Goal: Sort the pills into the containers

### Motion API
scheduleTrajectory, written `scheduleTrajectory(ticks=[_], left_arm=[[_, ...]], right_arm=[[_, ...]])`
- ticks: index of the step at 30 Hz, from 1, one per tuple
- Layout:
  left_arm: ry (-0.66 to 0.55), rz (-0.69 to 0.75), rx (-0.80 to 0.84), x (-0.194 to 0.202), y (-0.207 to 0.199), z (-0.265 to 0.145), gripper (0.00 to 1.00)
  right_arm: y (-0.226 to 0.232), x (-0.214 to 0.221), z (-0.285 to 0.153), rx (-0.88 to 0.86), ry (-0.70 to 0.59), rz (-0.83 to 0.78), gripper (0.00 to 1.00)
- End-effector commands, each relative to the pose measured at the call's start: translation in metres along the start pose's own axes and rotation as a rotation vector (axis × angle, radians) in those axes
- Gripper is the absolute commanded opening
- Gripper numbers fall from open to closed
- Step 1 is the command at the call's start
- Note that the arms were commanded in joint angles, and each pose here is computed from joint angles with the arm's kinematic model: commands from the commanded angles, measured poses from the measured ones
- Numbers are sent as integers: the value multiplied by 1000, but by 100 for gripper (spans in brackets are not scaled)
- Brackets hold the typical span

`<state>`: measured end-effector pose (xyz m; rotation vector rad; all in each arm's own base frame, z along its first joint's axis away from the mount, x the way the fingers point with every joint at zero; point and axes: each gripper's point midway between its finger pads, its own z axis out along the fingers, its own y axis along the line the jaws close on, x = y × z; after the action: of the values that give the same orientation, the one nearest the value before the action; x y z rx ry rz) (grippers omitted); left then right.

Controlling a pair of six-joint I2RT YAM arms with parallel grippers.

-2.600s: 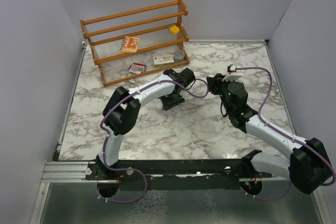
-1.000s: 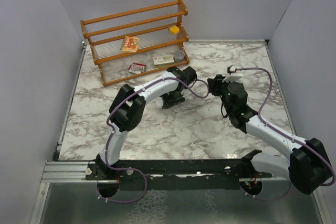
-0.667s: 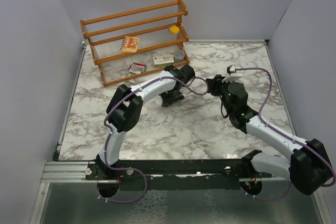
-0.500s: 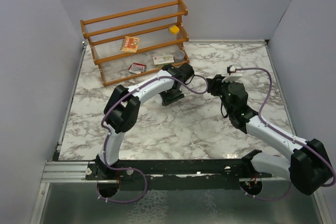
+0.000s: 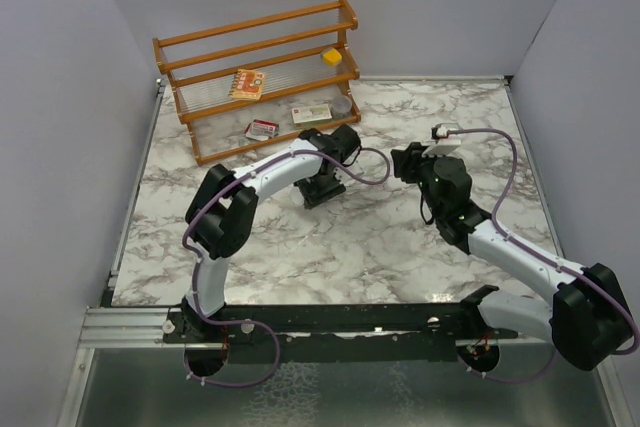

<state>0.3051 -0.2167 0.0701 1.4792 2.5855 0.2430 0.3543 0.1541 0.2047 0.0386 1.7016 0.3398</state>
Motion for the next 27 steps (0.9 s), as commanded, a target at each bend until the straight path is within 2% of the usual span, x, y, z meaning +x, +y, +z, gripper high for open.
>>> scheduleTrajectory(ticks=[1, 10, 14, 22, 27], left_arm=[[-140, -39, 11, -11, 1, -24, 0], [-344, -129, 11, -22, 0, -42, 0], [-480, -188, 4, -26, -1, -59, 0], [-811, -334, -63, -24, 9, -116, 0], [-1102, -403, -80, -14, 9, -165, 0]], right_arm=[[10, -5, 3, -38, -11, 19, 1], [13, -5, 4, -52, -5, 18, 1], [14, -5, 4, -57, -5, 17, 1], [24, -8, 4, -104, 5, 13, 1], [36, -17, 4, -157, 12, 6, 1]])
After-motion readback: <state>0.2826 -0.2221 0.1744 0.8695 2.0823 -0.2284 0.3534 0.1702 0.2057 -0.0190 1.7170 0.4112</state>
